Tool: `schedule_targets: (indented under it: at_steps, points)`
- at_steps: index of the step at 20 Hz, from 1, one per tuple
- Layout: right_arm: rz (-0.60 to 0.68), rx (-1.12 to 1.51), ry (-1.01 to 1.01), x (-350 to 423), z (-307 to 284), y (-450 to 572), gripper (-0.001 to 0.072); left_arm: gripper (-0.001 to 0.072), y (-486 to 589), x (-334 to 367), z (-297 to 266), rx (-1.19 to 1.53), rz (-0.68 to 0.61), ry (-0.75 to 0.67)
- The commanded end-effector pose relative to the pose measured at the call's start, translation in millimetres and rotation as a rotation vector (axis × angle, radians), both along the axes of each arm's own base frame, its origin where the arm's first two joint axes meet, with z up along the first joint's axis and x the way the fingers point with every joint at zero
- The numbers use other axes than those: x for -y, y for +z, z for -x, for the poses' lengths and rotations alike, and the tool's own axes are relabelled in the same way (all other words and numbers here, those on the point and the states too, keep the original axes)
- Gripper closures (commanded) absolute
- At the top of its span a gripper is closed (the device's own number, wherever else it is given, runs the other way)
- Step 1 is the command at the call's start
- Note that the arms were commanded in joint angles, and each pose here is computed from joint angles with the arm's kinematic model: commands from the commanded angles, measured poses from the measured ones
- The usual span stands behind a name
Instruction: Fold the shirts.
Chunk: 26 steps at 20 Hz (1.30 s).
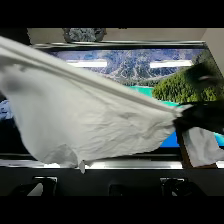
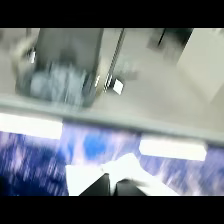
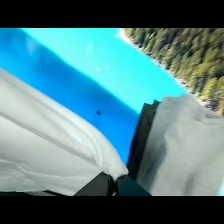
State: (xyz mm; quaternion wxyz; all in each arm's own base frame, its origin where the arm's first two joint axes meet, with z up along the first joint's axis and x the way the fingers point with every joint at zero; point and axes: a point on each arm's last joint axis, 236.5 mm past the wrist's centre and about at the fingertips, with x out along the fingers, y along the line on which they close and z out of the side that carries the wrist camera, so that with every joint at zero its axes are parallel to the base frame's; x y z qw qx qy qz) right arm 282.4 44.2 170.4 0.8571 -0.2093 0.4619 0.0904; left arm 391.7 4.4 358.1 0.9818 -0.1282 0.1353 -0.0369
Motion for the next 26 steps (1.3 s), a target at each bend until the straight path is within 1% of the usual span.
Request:
schedule_targets:
  at_steps: [1,3,5,6,8,10,11,12,13,14,15,16,17,18,19,21,23,24,26]
  points:
    - [-0.193,-0.017,-0.089,-51.0,-66.4,-121.5,0.0653,0.0682,-179.7,-8.9,-53.0,-0.409,0.033,-0.025]
    - [-0.279,0.088,-0.086,-76.5,-118.5,-144.9,0.0653,0.0682,-258.1,-10.7,-66.5,-0.583,0.068,-0.031]
    - [-0.369,0.207,-0.069,-98.9,-160.7,-145.9,0.0654,0.0681,-323.5,-1.8,-63.8,-0.766,0.125,-0.065]
    - [-0.407,0.234,-0.08,-105.1,-172.0,-148.9,0.0654,0.0682,-349.4,8.1,-57.5,-0.854,0.171,-0.092]
    - [-0.457,0.184,-0.164,-106.8,-175.3,-175.3,0.0654,0.0682,-382.6,28.7,-44.4,-0.981,0.236,-0.146]
    - [-0.456,0.123,-0.213,-104.2,-169.8,-195.3,0.0653,0.0676,-395.1,40.0,-38.8,-1.029,0.236,-0.173]
    - [-0.453,0.122,-0.214,-103.4,-169.3,-192.7,0.0567,0.0601,-393.0,40.7,-39.2,-1.025,0.234,-0.175]
    - [-0.453,0.125,-0.234,-95.8,-170.1,-183.5,0.0263,0.037,-386.3,38.8,-38.3,-1.026,0.234,-0.18]
    - [-0.451,0.128,-0.27,-81.1,-170.0,-168.5,0.0,0.0158,-375.7,33.2,-35.4,-1.036,0.239,-0.186]
    - [-0.431,0.141,-0.306,-56.4,-170.0,-150.1,0.0014,0.0105,-363.7,24.9,-29.8,-1.047,0.241,-0.195]
    - [-0.379,0.161,-0.311,-25.8,-168.9,-132.9,0.0018,0.0105,-351.4,13.2,-18.8,-1.057,0.225,-0.217]
    - [-0.299,0.163,-0.308,11.2,-163.0,-119.5,0.0047,0.0107,-345.5,-4.4,-3.3,-1.079,0.208,-0.2]
    - [-0.229,0.131,-0.311,43.6,-151.3,-116.4,0.0048,0.0113,-346.2,-20.4,14.3,-1.107,0.205,-0.164]
    - [-0.189,0.044,-0.323,70.3,-130.6,-125.5,0.0052,0.0117,-353.4,-30.8,37.7,-1.145,0.222,-0.13]
    - [-0.18,-0.07,-0.306,82.8,-107.7,-140.7,0.0074,0.0117,-366.9,-32.6,69.1,-1.2,0.268,-0.108]
    - [-0.249,-0.287,-0.187,74.7,-63.9,-170.5,0.0078,0.0117,-404.9,-26.2,130.5,-1.285,0.354,-0.061]
    - [-0.358,-0.416,-0.063,49.6,-36.0,-184.9,0.0079,0.0119,-438.3,-15.7,171.5,-1.318,0.409,-0.037]
    - [-0.382,-0.45,-0.022,40.8,-28.9,-188.6,0.008,0.0119,-449.1,-7.1,179.7,-1.309,0.432,-0.061]
    - [-0.389,-0.463,-0.001,36.7,-25.8,-190.4,0.0083,0.012,-461.7,6.4,178.0,-1.275,0.474,-0.077]
